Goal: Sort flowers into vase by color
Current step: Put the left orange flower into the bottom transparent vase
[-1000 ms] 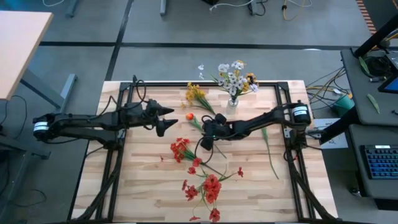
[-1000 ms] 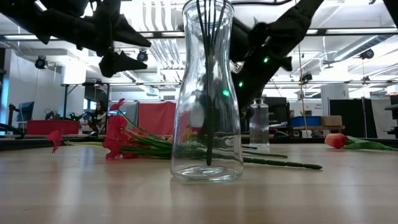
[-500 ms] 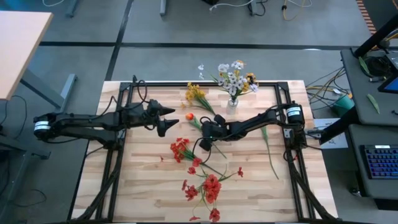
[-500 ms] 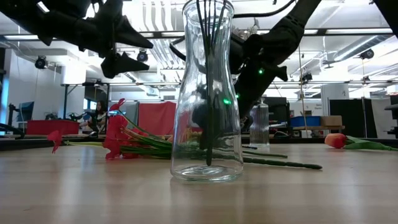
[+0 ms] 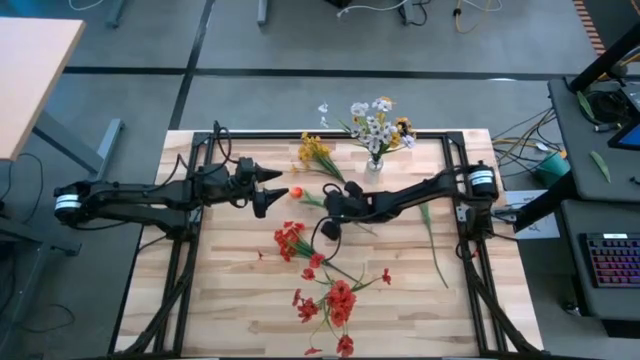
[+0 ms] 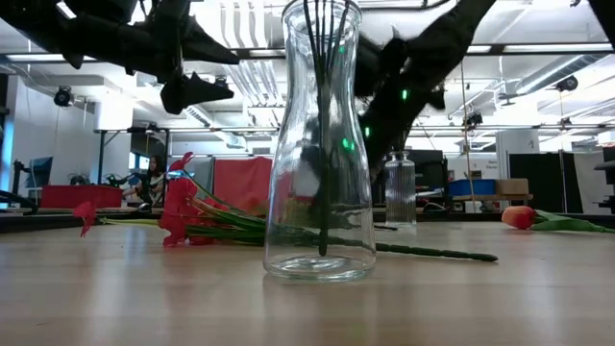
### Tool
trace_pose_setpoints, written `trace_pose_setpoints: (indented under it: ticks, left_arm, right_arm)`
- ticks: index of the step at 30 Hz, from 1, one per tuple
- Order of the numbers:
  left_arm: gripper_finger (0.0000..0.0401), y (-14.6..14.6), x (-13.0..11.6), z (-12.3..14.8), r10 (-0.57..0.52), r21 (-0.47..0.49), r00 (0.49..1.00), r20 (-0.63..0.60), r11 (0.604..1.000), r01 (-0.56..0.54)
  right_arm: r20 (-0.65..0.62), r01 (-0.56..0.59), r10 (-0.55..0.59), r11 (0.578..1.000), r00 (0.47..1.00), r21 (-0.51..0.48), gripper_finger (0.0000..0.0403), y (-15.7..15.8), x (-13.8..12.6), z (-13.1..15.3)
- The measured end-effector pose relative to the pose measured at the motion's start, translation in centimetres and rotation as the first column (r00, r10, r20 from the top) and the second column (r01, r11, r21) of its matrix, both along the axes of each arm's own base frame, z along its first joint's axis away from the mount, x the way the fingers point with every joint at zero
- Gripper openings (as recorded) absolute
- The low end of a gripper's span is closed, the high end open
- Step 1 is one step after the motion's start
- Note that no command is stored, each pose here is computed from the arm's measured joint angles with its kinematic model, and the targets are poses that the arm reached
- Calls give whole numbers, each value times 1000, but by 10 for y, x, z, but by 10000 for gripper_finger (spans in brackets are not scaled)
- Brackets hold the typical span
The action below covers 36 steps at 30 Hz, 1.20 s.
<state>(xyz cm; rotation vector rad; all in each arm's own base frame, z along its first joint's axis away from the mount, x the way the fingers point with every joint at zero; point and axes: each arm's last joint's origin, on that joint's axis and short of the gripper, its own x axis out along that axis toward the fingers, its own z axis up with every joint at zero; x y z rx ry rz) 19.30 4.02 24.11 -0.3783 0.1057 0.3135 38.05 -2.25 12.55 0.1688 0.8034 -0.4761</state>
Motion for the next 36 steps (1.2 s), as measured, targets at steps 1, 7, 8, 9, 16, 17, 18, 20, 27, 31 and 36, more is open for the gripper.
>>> trace_pose_setpoints:
  ticks: [1,7,8,9,16,17,18,20,27,31,36]
  left_arm:
    - [326,0,0,0,0,3,1000,1,1000,0]
    - [326,0,0,1,-1,5,1000,7,1000,1]
    - [326,0,0,1,-1,5,1000,7,1000,1]
    - [326,0,0,1,-1,4,1000,6,1000,1]
    - [326,-1,1,0,-4,4,1000,9,1000,4]
    - [326,0,1,-1,-4,5,1000,12,1000,4]
    - [326,-1,2,-1,-5,6,1000,17,1000,5]
    - [327,0,4,-1,-5,7,1000,26,1000,5]
    - [327,1,9,-5,-5,1,1000,13,1000,5]
    - [327,1,11,-6,-5,1,1000,14,1000,5]
    - [327,1,12,-1,-8,19,999,54,1000,7]
  right_arm:
    - [16,-5,5,1000,1000,-4,13,0,0,6]
    - [176,-46,50,999,983,-30,13,10,-14,54]
    - [228,-53,60,998,972,-34,13,13,-18,62]
    - [273,-62,71,997,959,-40,13,16,-24,67]
    - [668,-155,211,977,714,-143,12,50,-65,95]
    - [706,-160,224,974,671,-157,12,54,-70,96]
    - [739,-161,238,971,630,-176,12,57,-73,98]
    - [783,-160,255,967,567,-199,12,61,-77,99]
    - [903,-165,307,949,301,-267,12,75,-75,106]
    - [927,-235,340,925,160,-299,12,86,-63,103]
    - [925,-246,358,915,131,-319,12,102,-37,104]
